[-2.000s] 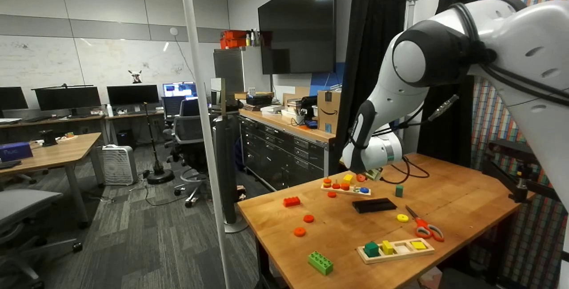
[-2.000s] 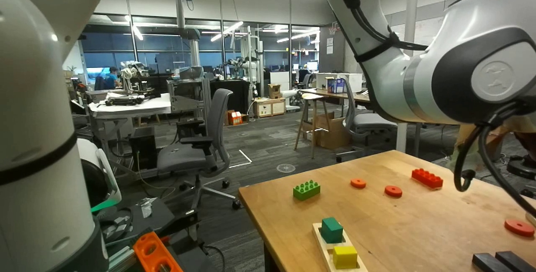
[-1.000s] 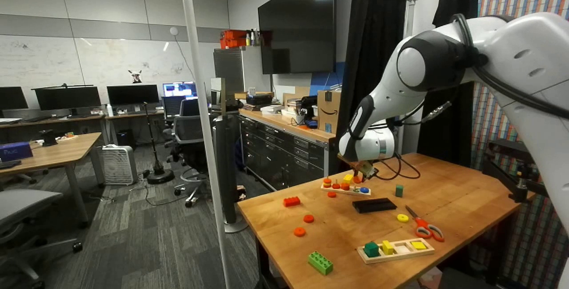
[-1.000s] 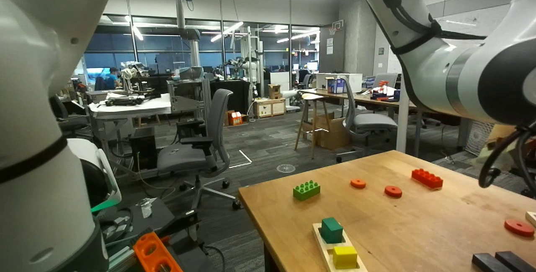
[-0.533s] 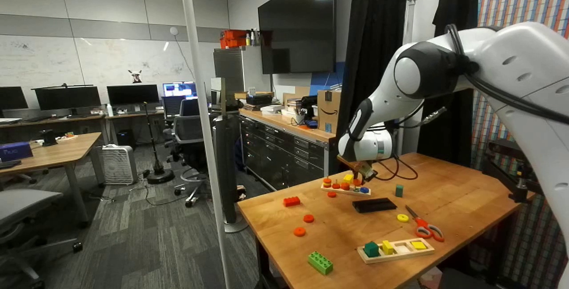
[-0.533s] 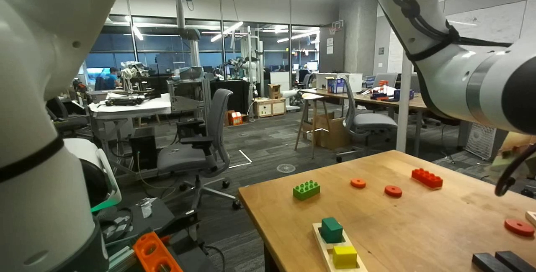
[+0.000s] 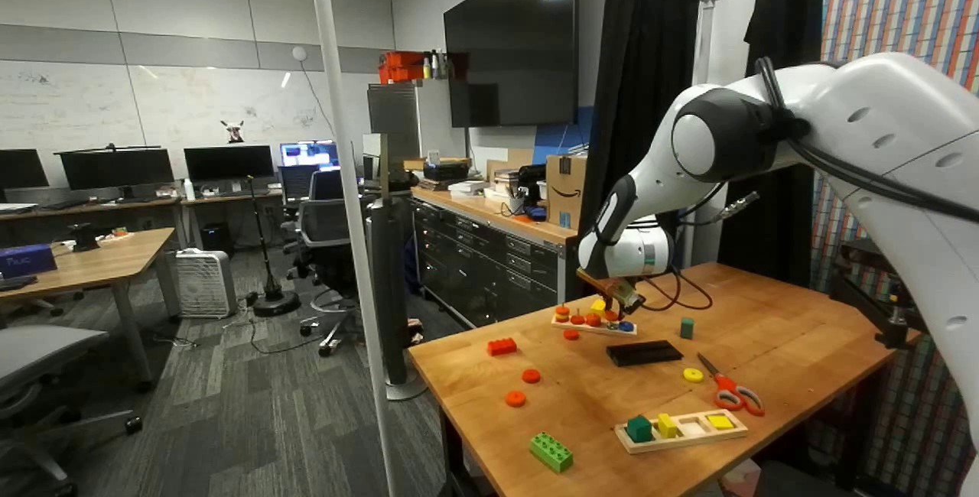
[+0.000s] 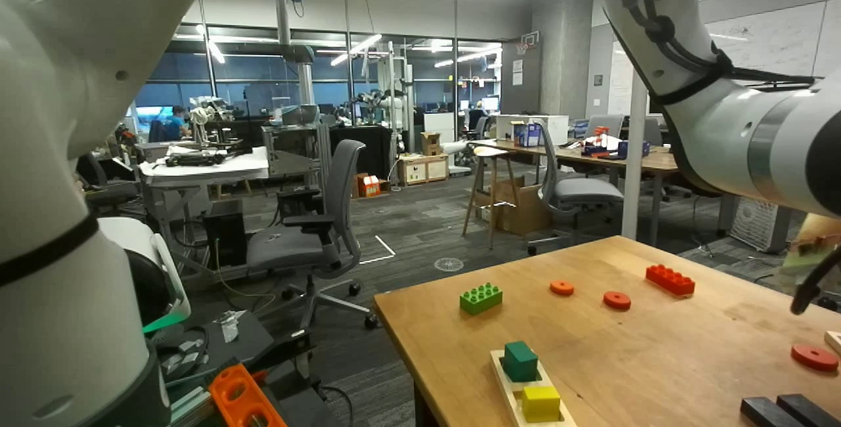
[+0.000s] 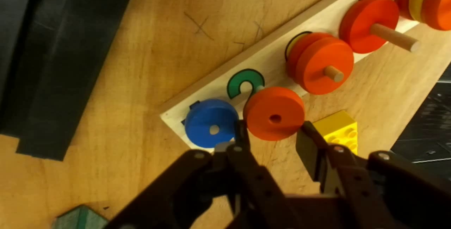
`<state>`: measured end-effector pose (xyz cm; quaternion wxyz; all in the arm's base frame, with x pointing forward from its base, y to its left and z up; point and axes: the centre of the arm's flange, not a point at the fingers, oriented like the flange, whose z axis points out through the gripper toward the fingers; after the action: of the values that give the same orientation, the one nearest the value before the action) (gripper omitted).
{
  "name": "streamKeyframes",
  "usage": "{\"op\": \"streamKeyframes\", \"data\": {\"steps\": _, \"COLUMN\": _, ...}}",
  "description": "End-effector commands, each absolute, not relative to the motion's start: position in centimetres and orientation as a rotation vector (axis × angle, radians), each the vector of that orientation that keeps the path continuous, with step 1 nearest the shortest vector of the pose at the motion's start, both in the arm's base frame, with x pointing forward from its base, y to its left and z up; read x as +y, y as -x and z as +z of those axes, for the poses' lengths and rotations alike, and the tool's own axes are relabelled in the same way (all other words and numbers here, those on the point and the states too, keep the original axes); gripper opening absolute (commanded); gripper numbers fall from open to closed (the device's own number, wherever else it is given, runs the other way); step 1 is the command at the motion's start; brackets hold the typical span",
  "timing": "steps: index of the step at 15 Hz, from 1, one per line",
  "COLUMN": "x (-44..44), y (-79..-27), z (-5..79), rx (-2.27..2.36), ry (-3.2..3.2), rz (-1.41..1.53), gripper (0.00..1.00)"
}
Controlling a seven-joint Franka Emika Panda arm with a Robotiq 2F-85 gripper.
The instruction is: Place one orange ring on the right side of the wooden board
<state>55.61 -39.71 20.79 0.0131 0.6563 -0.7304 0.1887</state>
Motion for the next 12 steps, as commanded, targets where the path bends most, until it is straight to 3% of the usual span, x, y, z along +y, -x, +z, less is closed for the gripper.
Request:
{"op": "streamKeyframes", "data": {"steps": 1, "x": -40.59, "y": -56.85, "z": 20.62, "rx": -2.309, "ry": -2.060, "rz": 0.580, "gripper": 0.18}}
{"op": "streamKeyframes", "data": {"steps": 10, "x": -39.88, "y": -57.41, "z": 20.77, "rx": -2.311, "ry": -2.083, "rz": 0.568, "gripper": 0.17}}
{"op": "streamKeyframes", "data": {"steps": 11, "x": -39.77, "y": -57.52, "z": 20.76, "rx": -2.309, "ry": -2.077, "rz": 0.562, "gripper": 0.51}}
{"op": "streamKeyframes", "data": {"steps": 12, "x": -39.74, "y": -57.55, "z": 20.74, "rx": -2.307, "ry": -2.081, "rz": 0.559, "gripper": 0.64}}
